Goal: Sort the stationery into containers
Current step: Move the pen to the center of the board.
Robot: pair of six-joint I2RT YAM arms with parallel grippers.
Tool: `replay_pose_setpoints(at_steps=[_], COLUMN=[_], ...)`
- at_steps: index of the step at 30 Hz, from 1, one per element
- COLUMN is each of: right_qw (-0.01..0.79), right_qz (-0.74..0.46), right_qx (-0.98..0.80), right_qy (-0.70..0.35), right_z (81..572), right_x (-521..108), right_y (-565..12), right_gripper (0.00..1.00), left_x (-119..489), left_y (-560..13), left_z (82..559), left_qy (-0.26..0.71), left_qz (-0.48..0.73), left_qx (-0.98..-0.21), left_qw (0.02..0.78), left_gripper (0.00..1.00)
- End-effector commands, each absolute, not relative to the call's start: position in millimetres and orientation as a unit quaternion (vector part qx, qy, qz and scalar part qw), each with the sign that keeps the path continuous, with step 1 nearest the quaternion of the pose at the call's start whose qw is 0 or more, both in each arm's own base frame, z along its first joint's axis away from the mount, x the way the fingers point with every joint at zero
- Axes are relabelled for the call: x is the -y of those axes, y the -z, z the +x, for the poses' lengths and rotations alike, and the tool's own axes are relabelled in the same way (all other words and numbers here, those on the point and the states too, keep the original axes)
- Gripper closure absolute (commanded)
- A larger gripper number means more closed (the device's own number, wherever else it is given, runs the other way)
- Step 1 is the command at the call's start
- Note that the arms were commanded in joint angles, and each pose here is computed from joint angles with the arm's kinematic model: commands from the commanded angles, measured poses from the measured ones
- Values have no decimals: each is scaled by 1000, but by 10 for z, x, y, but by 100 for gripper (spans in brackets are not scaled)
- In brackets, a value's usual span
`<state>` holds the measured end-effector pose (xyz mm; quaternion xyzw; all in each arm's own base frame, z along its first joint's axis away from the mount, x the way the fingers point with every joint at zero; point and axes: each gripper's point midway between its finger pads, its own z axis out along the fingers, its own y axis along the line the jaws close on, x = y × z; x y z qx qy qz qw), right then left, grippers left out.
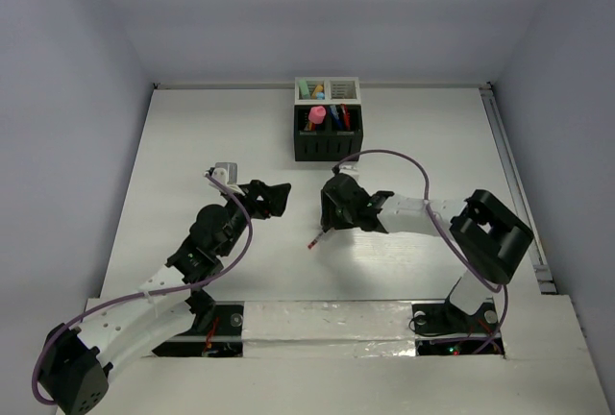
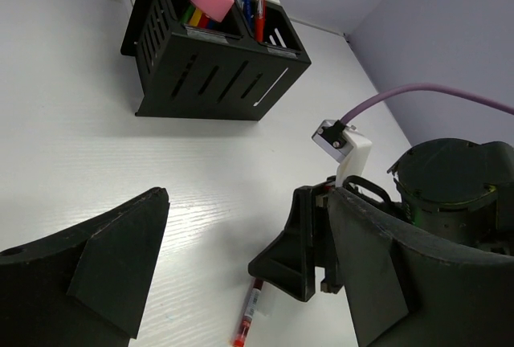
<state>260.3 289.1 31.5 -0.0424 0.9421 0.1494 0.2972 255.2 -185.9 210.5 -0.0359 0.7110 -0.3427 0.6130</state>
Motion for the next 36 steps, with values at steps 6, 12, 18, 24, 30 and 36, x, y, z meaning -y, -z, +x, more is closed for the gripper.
replay_pose_setpoints(at_steps=[6, 12, 18, 24, 30, 36], right_qw=[298, 295, 290, 283, 249, 234], right_qz=[-55, -69, -90, -108, -162, -182], right_qx=[-935, -930, -929, -938, -947, -949], right_qy=[-182, -210, -211, -170, -125, -102], right_z=[2741, 2796, 2859, 2918, 2784, 2721], right_x=[-3187, -3388, -3560, -3509, -3573, -3658], right_y=[-413, -457, -398, -366, -222, -94], right_gripper=[46, 49, 49, 51, 59, 61], left_x=[1863, 1859, 1820, 1807, 1704, 1609], left_y=[-2231, -2236, -2248, -2274, -2354, -2454], left_z=[2548, 2549, 2550, 2546, 2548, 2518], left_qy=[356, 355, 350, 348, 334, 331], left_qz=[-35, -36, -40, -40, -51, -63], left_qx=[-690, -690, -689, -687, -680, -667], left_qw=[628, 629, 633, 636, 651, 664], left_gripper=[24, 24, 23, 23, 24, 23])
